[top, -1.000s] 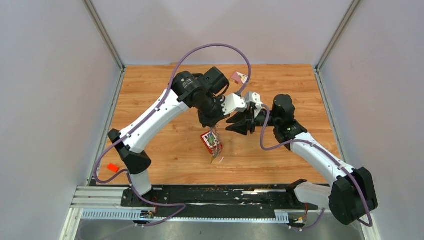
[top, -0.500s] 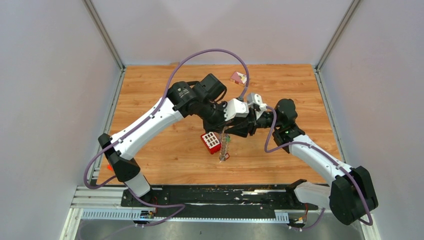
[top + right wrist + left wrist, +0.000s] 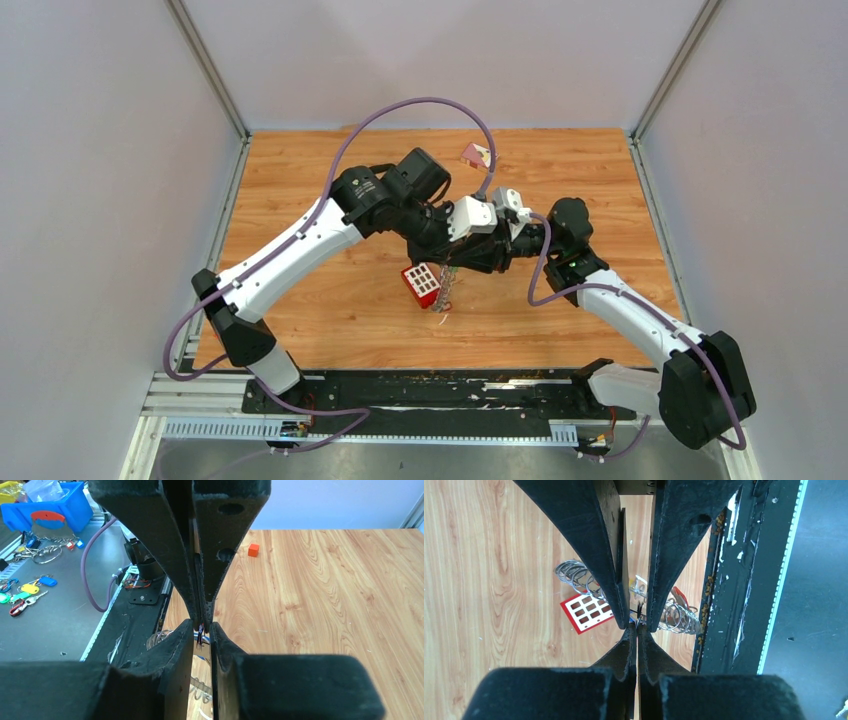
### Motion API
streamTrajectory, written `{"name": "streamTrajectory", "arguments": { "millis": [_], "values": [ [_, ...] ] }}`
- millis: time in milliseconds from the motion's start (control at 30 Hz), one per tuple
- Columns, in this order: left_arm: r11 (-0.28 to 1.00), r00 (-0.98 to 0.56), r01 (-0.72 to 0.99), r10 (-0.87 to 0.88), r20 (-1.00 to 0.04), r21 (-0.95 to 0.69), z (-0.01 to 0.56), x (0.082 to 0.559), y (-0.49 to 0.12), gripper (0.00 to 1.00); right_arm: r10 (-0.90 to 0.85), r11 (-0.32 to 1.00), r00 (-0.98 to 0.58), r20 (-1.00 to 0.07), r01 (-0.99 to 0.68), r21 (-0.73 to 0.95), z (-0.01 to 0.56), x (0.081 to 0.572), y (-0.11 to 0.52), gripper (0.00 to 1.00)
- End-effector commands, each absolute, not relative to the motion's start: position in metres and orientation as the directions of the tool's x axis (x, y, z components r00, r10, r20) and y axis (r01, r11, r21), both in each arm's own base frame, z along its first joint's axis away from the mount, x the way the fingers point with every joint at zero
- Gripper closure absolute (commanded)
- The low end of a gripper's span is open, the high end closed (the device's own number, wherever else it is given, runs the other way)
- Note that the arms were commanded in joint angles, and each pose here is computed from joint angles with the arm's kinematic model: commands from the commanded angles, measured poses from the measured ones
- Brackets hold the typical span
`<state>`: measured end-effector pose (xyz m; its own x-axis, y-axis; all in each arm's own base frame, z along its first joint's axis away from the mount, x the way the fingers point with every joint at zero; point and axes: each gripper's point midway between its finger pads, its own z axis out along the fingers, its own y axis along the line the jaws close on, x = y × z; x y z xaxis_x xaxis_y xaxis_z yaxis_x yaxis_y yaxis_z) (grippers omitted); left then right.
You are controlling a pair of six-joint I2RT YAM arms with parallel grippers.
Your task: Put the keys on the keyring
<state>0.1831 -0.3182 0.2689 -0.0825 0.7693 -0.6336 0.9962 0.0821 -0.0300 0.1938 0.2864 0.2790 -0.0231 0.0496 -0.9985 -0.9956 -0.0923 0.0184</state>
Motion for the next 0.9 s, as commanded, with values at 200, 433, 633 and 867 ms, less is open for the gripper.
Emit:
{"name": "streamTrajectory", "arguments": {
  "millis": [200,433,633,867],
  "values": [
    [0.068,-0.025,0.997,0.695,-0.718,0.031,0.297,0.179,-0.32,1.0,0.047,-0.098,0.002,-0.999,-0.995,-0.007,0.283,0.195,0.289,0.94],
    [0.067,-0.012,0.997,0.7,-0.714,0.049,0.294,0.179,-0.315,1.0,0.045,-0.091,0.018,-0.999,-0.996,-0.022,0.286,0.195,0.288,1.0],
    [0.06,0.025,0.994,0.688,-0.725,0.091,0.295,0.181,-0.311,0.91,0.046,-0.067,0.035,-0.998,-0.997,-0.039,0.291,0.199,0.284,1.0],
    [0.07,0.065,0.986,0.67,-0.74,0.15,0.292,0.188,-0.299,0.63,0.061,-0.064,0.047,-0.997,-0.997,-0.051,0.305,0.197,0.28,1.0]
  ]
}}
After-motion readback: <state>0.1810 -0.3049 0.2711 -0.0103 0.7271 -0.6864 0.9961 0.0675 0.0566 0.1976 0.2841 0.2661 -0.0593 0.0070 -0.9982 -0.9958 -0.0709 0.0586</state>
